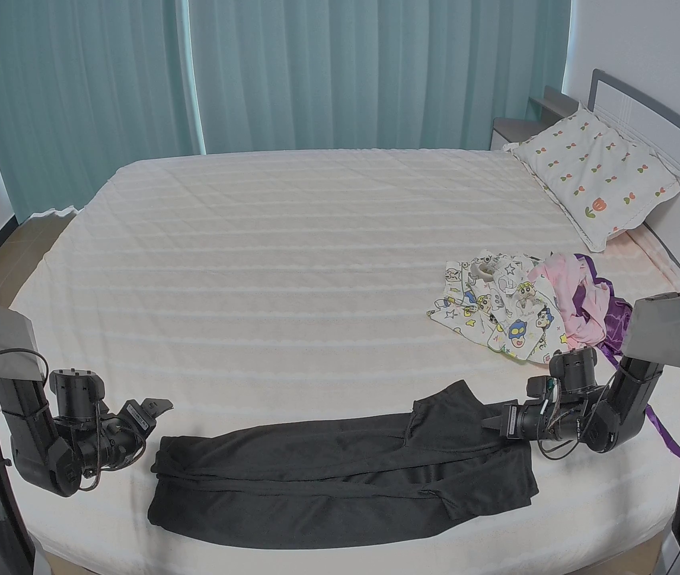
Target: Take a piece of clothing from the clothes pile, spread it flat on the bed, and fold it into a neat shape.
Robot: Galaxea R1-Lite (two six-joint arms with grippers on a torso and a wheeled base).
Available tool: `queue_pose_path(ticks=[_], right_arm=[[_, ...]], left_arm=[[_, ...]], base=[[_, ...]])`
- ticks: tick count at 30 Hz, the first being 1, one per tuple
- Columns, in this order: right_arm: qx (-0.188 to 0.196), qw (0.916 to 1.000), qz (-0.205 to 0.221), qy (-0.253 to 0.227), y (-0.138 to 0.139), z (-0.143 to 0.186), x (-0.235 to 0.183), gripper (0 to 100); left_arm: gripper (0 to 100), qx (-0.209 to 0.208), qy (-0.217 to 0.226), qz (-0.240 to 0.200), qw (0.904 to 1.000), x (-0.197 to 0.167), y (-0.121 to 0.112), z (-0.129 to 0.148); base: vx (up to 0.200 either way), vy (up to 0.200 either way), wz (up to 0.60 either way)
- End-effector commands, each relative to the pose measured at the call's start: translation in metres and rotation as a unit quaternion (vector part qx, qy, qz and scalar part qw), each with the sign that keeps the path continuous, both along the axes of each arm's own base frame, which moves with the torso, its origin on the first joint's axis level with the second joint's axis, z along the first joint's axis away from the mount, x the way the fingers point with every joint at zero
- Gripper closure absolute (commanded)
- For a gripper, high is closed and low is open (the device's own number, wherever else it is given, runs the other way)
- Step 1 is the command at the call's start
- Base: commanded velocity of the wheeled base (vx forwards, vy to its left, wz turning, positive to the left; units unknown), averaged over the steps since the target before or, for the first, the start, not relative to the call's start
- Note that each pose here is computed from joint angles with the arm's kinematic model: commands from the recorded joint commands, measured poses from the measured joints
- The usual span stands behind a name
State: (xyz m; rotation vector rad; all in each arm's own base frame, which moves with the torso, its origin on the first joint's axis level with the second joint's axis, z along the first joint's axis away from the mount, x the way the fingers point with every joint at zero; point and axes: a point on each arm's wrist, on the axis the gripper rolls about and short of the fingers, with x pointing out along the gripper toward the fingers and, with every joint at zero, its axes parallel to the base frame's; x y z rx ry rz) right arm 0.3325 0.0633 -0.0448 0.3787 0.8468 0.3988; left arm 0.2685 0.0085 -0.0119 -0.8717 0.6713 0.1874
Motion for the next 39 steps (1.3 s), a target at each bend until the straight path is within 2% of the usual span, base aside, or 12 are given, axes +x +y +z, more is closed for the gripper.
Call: queue_pose_path(ticks=[1, 7, 11, 12, 23, 32, 39], right_arm=[[0.000, 1.0000, -0.001, -0.003, -0.002, 0.012, -0.010, 100], [-0.001, 1.0000, -0.004, 0.002, -0.007, 0.020, -0.025, 100], [-0.001, 0.9999, -0.014, -0.008, -0.013, 0.022, -0.018, 100], [0.000, 0.9999, -0.014, -0.010, -0.013, 0.022, -0.015, 0], [-0.004, 0.9999, -0.016, -0.005, -0.005, 0.009, -0.003, 0], [-0.003, 0.9998, -0.019, -0.010, -0.006, 0.008, 0.002, 0], [-0.012, 0.9991, -0.025, -0.033, 0.002, 0.002, 0.024, 0]], left_arm=[[0, 0.000, 0.003, -0.004, 1.0000, -0.001, -0.002, -0.001], [0, 0.001, 0.009, -0.012, 0.9999, -0.004, -0.007, -0.002], [0, 0.000, 0.009, -0.015, 0.9998, -0.006, -0.009, -0.001], [0, 0.000, 0.011, -0.016, 0.9998, -0.007, -0.010, -0.001], [0, 0.005, 0.018, -0.017, 0.9997, -0.012, -0.014, -0.002], [0, 0.004, 0.030, -0.024, 0.9993, -0.017, -0.018, -0.004], [0, 0.004, 0.031, -0.026, 0.9992, -0.018, -0.018, -0.004]], base=[[0.000, 0.000, 0.00], [0.000, 0.000, 0.00], [0.000, 0.000, 0.00], [0.000, 0.000, 0.00], [0.000, 0.000, 0.00], [-0.200, 0.000, 0.00], [0.000, 0.000, 0.00]])
